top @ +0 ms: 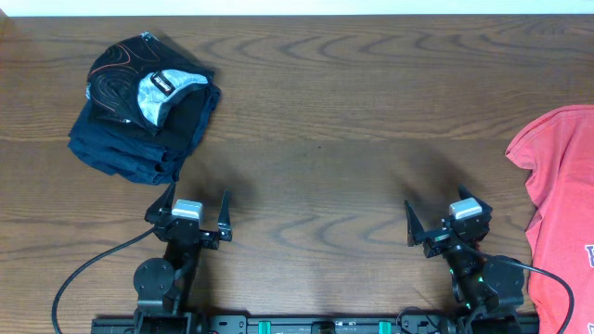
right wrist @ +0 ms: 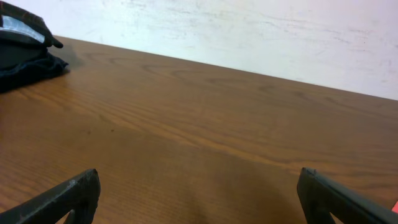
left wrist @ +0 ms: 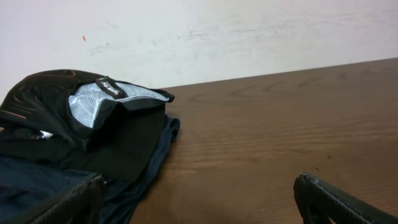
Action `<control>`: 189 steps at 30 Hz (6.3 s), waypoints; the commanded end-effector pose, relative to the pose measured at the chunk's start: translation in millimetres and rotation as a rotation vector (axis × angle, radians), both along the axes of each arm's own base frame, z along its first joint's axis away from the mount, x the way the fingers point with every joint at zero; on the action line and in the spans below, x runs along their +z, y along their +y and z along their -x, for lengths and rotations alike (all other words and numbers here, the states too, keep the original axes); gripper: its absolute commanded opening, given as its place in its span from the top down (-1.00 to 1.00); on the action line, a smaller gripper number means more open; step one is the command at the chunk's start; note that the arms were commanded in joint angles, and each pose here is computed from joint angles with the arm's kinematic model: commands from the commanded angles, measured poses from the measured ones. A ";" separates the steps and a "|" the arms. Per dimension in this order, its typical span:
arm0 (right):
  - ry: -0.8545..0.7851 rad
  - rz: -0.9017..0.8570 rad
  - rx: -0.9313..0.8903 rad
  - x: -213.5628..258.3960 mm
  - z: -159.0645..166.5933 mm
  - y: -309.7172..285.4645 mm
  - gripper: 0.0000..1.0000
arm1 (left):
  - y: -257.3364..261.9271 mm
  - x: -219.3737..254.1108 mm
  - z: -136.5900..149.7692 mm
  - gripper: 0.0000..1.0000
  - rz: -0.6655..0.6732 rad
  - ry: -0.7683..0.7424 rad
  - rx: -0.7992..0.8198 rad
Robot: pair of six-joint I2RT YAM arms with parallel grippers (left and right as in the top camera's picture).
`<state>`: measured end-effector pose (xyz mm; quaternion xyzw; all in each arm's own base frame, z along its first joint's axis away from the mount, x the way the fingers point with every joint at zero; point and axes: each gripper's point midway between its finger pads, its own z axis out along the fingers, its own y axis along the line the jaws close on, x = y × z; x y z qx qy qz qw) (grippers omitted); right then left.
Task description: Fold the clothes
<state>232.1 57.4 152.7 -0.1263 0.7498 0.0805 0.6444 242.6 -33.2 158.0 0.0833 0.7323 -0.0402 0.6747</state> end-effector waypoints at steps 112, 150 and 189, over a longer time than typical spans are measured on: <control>1.222 -0.216 -0.960 -136.1 -152.6 -233.4 -0.40 | -46.3 110.2 -40.5 -0.96 0.238 0.838 -0.161; 0.999 -0.074 -0.869 -17.0 -171.7 -161.9 0.27 | -46.0 106.7 -36.4 -0.96 0.240 0.862 -0.157; 1.309 -0.401 -0.782 -135.9 -158.4 -200.2 0.97 | -45.9 106.0 -36.0 -0.96 0.240 0.865 -0.156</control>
